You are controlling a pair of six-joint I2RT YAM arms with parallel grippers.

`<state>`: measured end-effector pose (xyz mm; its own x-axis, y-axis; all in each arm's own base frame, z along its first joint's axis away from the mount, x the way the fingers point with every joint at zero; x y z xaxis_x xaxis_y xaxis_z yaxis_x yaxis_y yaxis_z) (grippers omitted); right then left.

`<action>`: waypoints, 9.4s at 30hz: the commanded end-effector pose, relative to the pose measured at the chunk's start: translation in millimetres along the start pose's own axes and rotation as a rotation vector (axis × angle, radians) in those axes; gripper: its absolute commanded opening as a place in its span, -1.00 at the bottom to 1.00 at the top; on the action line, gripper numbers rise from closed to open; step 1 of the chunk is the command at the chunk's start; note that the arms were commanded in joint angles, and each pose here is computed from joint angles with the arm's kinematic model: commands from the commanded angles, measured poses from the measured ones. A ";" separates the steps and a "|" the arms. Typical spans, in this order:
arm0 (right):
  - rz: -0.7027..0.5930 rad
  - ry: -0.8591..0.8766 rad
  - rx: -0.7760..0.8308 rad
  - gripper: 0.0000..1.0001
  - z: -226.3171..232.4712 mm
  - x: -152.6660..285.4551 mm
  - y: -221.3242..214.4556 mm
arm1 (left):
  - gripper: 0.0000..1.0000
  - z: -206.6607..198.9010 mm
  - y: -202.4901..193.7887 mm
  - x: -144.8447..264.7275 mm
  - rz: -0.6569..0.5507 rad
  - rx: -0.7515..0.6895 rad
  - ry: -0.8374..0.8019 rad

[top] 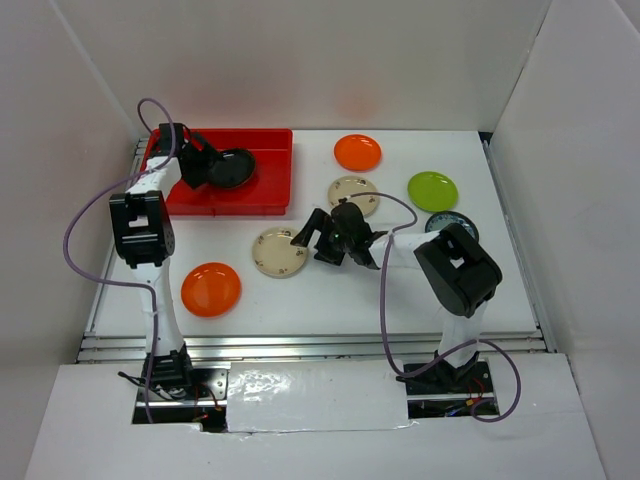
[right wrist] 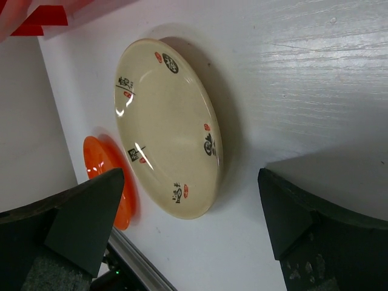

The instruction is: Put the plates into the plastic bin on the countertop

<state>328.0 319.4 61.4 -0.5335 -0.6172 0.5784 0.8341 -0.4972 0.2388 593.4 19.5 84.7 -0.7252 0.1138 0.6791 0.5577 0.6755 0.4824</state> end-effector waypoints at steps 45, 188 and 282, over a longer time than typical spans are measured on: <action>-0.180 0.209 0.122 -1.00 52.1 146.5 19.7 | 0.97 -117.5 -245.1 243.2 0.249 -0.608 -0.383; -0.112 0.127 0.126 1.00 -5.0 153.3 84.6 | 0.99 -54.0 35.4 80.7 -0.152 -0.043 -0.143; -0.223 0.216 0.109 1.00 -8.1 200.0 76.8 | -1.00 -114.1 -18.3 145.8 -0.239 -0.123 -0.247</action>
<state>294.5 165.2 181.7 -0.6944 -0.6383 0.3322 0.7190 -0.5978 0.3544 462.0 -104.4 220.8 -0.8237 0.2758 0.4954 0.5633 0.4972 0.6599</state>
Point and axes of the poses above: each gripper's point midway between its finger pads, its own x axis back along the fingers, its own z axis along the line the jaws close on, y = z × x, the point moved 2 cm from there along x, back along the fingers, and after that the axes turned 6 degrees about -x, right-handed, at the moved point
